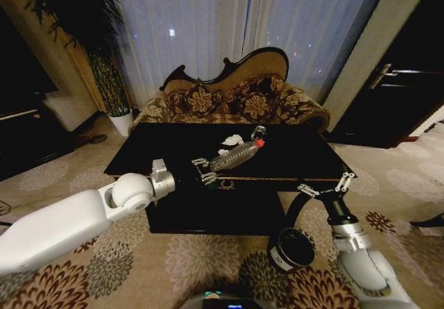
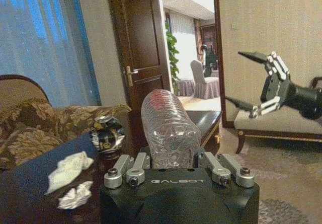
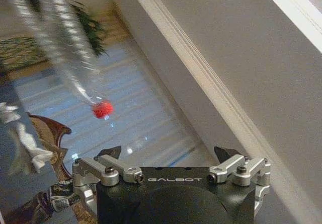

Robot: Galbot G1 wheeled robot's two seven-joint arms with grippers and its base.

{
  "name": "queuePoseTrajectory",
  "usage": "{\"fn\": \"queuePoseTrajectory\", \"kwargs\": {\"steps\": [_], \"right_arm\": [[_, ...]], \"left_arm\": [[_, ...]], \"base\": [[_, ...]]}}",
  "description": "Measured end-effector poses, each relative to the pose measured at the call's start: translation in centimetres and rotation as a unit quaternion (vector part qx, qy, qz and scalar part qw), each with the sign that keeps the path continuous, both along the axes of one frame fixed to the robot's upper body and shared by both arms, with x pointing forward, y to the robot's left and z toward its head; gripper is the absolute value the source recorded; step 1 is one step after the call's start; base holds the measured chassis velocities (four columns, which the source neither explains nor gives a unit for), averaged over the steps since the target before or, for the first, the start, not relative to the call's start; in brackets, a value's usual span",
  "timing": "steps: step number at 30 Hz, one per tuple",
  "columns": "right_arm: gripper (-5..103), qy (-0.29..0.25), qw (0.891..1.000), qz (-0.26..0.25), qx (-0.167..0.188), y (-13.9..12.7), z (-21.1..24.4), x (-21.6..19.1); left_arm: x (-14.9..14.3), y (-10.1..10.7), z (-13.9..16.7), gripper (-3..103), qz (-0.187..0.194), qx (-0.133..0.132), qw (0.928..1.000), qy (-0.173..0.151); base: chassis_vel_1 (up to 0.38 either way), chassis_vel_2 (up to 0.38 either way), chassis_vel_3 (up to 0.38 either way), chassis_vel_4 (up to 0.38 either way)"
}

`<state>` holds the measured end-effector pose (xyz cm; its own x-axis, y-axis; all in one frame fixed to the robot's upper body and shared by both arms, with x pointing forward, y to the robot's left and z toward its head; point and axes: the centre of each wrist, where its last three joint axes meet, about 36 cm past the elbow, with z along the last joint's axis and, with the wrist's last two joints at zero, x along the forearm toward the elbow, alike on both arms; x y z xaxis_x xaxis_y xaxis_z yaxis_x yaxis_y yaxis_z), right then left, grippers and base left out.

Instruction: Move to the front of the table and place the trash on the table into the trash bin.

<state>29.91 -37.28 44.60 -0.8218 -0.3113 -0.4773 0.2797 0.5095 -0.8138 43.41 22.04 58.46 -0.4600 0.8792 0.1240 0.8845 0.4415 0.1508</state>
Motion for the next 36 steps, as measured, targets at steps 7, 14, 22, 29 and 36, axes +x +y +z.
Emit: {"fn": "queuePoseTrajectory", "kwargs": {"steps": [7, 14, 22, 29, 36], "right_arm": [[100, -0.007, 0.998, 0.015, -0.063, 0.2, -2.3, 0.5], [100, -0.001, 0.998, 0.024, -0.065, 0.9, -3.5, 1.4], [100, 0.005, 0.998, 0.028, -0.058, 1.5, -4.0, 1.8], [100, -0.005, 0.998, 0.037, -0.049, 2.8, -3.1, 1.5], [100, -0.006, 0.998, 0.041, -0.046, 3.5, -2.9, 1.1]], "left_arm": [[-1.2, -1.7, -0.1, 36, -0.014, -0.015, 0.9996, 0.021], [-2.6, -3.2, -0.4, 36, -0.029, -0.03, 0.998, 0.047], [-3.1, -4.6, -1.1, 36, -0.036, -0.039, 0.9961, 0.071], [-3.0, -5.7, -2.4, 36, -0.041, -0.036, 0.9947, 0.088], [-3.2, -6.3, -2.7, 36, -0.046, -0.037, 0.994, 0.092]], "base": [[0.0, 0.0, 0.0, 0.0], [0.0, 0.0, 0.0, 0.0], [0.0, 0.0, 0.0, 0.0], [0.0, 0.0, 0.0, 0.0], [0.0, 0.0, 0.0, 0.0]]}}
